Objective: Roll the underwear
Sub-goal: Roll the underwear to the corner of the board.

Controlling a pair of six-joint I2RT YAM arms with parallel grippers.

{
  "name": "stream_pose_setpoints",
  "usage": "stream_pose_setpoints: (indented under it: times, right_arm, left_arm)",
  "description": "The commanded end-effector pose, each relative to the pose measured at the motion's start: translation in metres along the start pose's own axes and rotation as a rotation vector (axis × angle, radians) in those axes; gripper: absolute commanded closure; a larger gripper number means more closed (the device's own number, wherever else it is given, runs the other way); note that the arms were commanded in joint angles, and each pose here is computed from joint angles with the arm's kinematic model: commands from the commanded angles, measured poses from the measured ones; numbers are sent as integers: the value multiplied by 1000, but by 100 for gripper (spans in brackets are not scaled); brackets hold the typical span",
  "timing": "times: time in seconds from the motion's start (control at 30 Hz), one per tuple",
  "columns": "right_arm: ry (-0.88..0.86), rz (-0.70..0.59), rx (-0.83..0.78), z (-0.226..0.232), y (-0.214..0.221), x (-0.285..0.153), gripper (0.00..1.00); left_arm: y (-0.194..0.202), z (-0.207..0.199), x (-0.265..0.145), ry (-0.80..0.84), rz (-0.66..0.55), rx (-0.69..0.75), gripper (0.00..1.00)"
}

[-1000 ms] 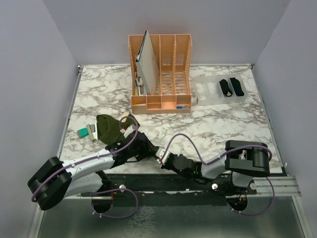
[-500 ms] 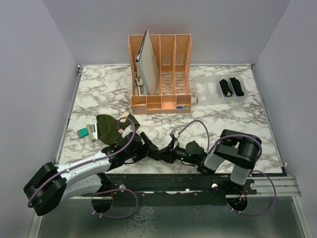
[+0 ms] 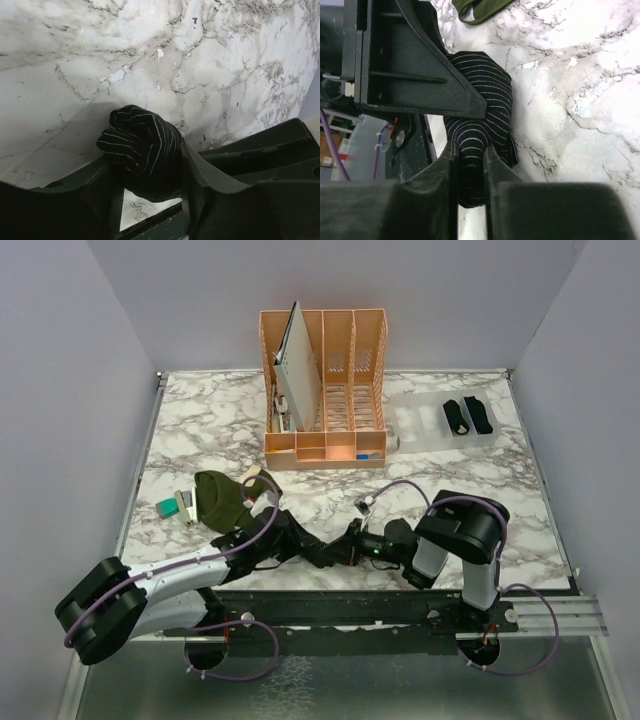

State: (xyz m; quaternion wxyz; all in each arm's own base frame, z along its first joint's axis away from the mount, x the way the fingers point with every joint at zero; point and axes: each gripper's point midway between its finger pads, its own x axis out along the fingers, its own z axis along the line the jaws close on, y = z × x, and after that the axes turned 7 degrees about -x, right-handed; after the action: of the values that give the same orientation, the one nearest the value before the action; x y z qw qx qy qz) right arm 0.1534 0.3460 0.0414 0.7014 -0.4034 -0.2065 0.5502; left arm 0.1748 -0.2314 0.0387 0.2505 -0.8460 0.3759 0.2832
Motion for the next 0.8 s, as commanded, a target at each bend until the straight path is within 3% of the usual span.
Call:
stream_pose_setpoints:
  times: [0.0, 0.17, 0.27, 0.33, 0.37, 0.4, 0.6, 0.77]
  right_arm:
    - [45, 140, 100, -15, 34, -11, 75]
    - [64, 224, -32, -18, 33, -11, 54]
    - [125, 263, -231, -20, 23, -7, 42]
    - [175, 277, -360, -23, 18, -9, 38]
    - [195, 278, -418, -23, 15, -11, 9]
    - [212, 279, -484, -23, 10, -12, 1]
    - [363, 234, -812, -16, -16, -9, 1]
    - [451, 225, -949, -11, -23, 2, 9]
  left_arm:
    - [-2, 50, 5, -175, -29, 57, 60]
    - [-2, 41, 7, -189, -19, 42, 69]
    - [-2, 39, 8, -227, -5, 43, 69]
    - [0, 36, 10, -235, 9, 43, 69]
    - [1, 34, 10, -239, 15, 43, 69]
    - [2, 33, 10, -242, 21, 41, 69]
    - [5, 27, 11, -240, 44, 23, 69]
    - [6, 24, 11, -249, 56, 9, 68]
